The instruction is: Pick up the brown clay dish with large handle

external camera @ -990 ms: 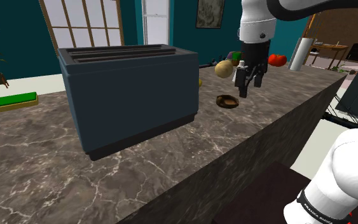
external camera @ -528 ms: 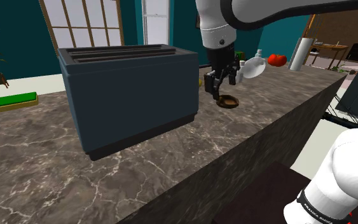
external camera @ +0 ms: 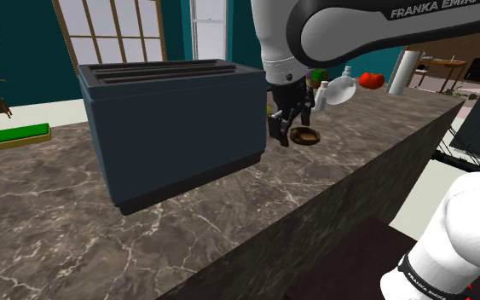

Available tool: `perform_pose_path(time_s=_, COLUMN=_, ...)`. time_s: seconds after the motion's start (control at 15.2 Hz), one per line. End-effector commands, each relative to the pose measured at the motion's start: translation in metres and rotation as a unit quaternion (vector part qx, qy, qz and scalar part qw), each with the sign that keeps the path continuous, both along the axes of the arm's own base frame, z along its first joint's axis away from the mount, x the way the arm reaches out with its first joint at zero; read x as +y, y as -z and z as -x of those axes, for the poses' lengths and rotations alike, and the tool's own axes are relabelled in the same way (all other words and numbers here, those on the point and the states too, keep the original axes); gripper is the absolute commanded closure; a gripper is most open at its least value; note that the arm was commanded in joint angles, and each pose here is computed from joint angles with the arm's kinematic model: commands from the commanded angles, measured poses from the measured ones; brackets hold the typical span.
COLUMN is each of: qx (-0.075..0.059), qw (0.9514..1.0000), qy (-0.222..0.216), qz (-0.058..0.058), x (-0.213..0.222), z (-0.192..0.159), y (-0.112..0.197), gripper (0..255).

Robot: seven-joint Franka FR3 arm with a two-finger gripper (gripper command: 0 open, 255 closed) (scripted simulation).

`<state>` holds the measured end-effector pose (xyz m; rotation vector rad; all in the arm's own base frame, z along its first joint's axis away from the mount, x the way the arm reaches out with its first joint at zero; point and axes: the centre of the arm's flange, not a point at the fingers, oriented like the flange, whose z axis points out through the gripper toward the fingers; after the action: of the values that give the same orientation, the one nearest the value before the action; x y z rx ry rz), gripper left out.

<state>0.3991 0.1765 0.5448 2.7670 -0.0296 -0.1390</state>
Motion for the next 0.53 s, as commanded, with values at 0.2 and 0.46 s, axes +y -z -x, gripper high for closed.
perform_pose_path(time_s=0.2, qx=0.0, qw=1.0, qy=0.0, qz=0.0, x=0.0002, z=0.0001, y=0.0051, gripper=255)
perform_pose_path(time_s=0.46, qx=0.0, qw=1.0, qy=0.0, qz=0.0, x=0.0003, z=0.0001, y=0.0048, gripper=255)
